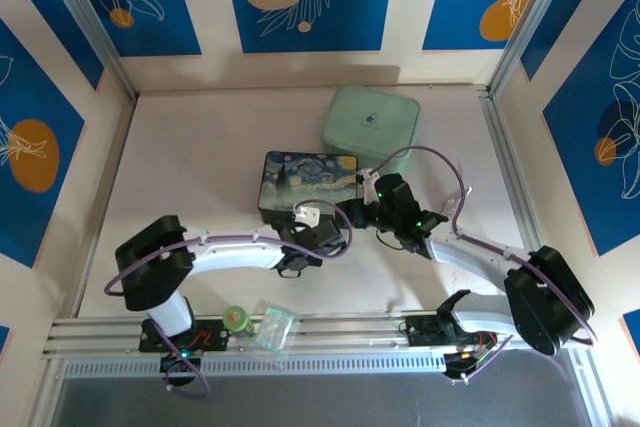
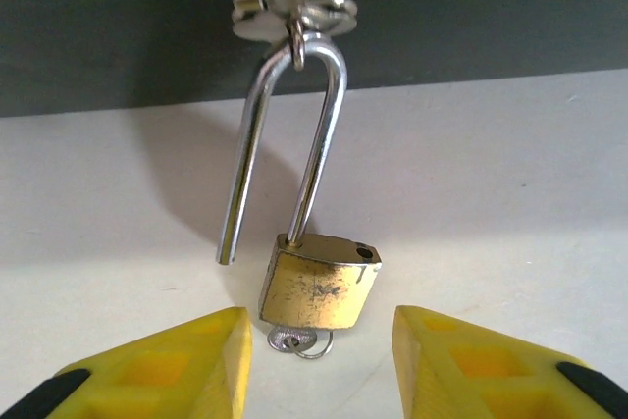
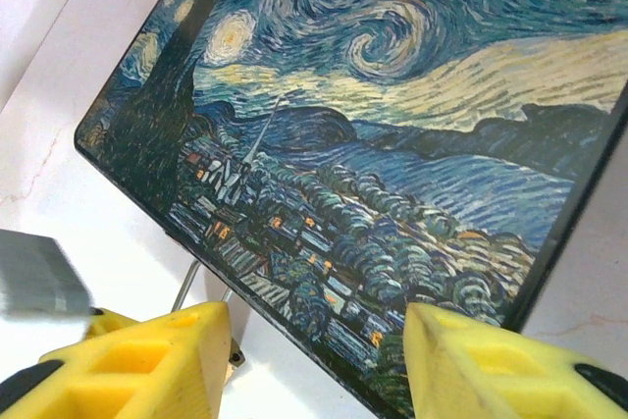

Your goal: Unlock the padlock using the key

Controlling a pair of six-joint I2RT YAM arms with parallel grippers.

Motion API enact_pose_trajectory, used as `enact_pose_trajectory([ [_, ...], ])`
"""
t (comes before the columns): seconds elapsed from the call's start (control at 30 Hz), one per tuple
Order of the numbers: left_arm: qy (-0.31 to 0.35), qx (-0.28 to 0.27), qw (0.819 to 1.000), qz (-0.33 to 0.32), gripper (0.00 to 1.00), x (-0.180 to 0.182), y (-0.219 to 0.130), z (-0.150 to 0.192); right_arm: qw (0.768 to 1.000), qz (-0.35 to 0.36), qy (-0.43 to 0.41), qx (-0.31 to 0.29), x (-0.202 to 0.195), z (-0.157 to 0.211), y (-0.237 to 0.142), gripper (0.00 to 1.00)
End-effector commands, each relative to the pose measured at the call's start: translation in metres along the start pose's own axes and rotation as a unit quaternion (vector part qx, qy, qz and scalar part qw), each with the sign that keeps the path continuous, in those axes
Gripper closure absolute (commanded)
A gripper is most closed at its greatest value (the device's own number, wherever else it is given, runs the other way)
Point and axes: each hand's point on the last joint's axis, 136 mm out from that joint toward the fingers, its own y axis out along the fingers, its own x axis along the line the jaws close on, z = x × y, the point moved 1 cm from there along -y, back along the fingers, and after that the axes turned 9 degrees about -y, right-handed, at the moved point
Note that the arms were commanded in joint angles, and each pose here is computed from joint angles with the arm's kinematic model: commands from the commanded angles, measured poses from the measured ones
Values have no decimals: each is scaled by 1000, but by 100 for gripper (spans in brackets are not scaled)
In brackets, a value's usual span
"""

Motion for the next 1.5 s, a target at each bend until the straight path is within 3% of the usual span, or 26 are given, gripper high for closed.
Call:
enact_pose_trajectory([
  [0.0, 9, -33, 999, 12, 51, 7, -18, -15, 1000, 8, 11, 2, -3, 4, -7, 43],
  [0.07, 19, -61, 998, 25, 24, 11, -31, -29, 1000, -2, 17, 4, 1, 4, -11, 31],
  [0.1, 28, -80, 996, 32, 7, 14, -40, -38, 1000, -13, 21, 3, 5, 4, -14, 14],
  [0.13, 35, -101, 994, 38, 0, 18, -50, -48, 999, -18, 33, 0, 7, 5, -18, 1],
  [0.33, 70, -177, 978, 84, 0, 45, -95, -94, 998, -55, 26, -7, 29, 7, -36, 1],
  [0.47, 109, -173, 972, 114, 0, 56, -102, -109, 998, -64, 18, -5, 43, 16, -29, 2],
  [0.7, 181, -157, 966, 101, 1, 66, -95, -121, 994, -100, -14, 51, 84, 37, 15, 7],
  [0.8, 167, -140, 972, 85, 0, 78, -87, -123, 992, -108, -18, 61, 90, 44, 35, 11],
  [1.0, 141, -128, 979, 76, 0, 87, -77, -116, 993, -78, -28, 81, 84, 48, 65, 33],
  [1.47, 124, -119, 983, 71, 0, 92, -69, -108, 989, -69, -47, 123, 80, 77, 88, 46],
])
